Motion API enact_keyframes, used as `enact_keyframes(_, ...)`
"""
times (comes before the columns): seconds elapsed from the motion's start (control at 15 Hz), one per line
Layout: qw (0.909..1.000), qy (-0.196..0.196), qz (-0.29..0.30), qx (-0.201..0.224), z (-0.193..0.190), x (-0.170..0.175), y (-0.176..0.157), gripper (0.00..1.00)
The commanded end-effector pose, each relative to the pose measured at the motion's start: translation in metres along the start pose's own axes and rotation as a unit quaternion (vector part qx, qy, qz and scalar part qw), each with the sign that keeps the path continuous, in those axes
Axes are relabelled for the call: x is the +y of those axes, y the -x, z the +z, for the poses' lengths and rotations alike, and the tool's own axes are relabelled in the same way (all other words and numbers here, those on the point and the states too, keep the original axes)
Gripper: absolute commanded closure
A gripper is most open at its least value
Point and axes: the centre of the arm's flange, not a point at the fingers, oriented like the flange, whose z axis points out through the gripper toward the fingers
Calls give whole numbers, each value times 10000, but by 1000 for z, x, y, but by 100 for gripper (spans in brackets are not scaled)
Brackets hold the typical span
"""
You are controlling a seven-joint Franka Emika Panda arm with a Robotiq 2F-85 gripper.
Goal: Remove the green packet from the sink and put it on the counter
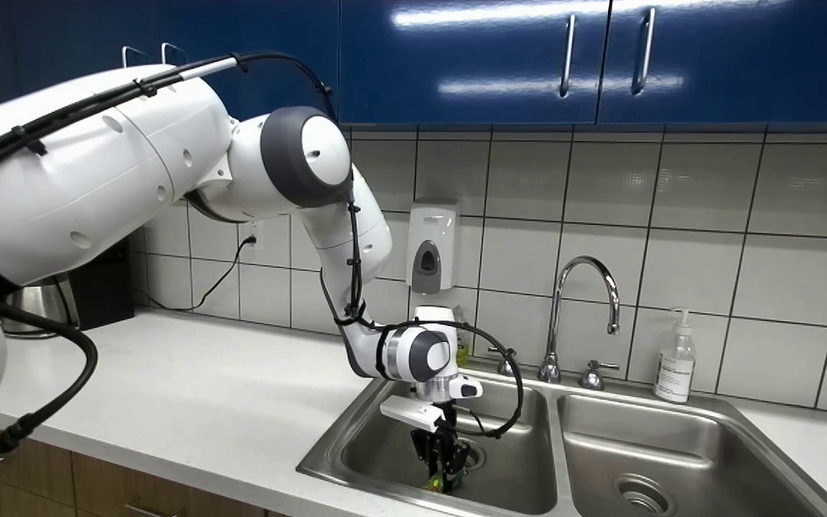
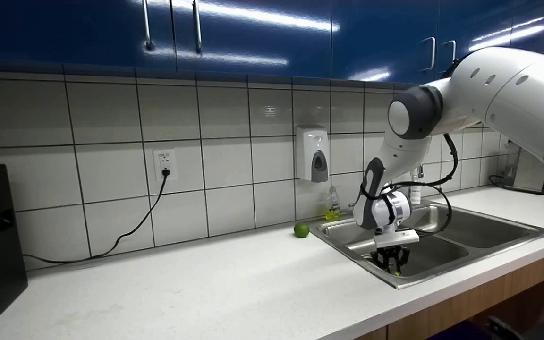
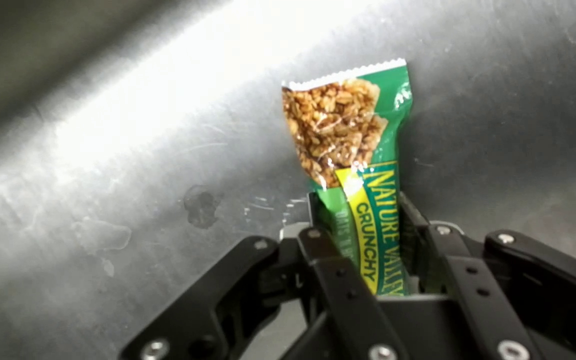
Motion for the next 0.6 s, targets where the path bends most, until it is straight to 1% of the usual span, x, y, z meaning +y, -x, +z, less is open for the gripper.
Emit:
enact_keyframes(0.0,9999,103,21,-63,-12,2,-5,90)
enact_keyframes(0.13,9999,101,41,-30,-24,3,-3,91)
enact_keyframes(0.53,9996,111,62,244,-73,8,1,91)
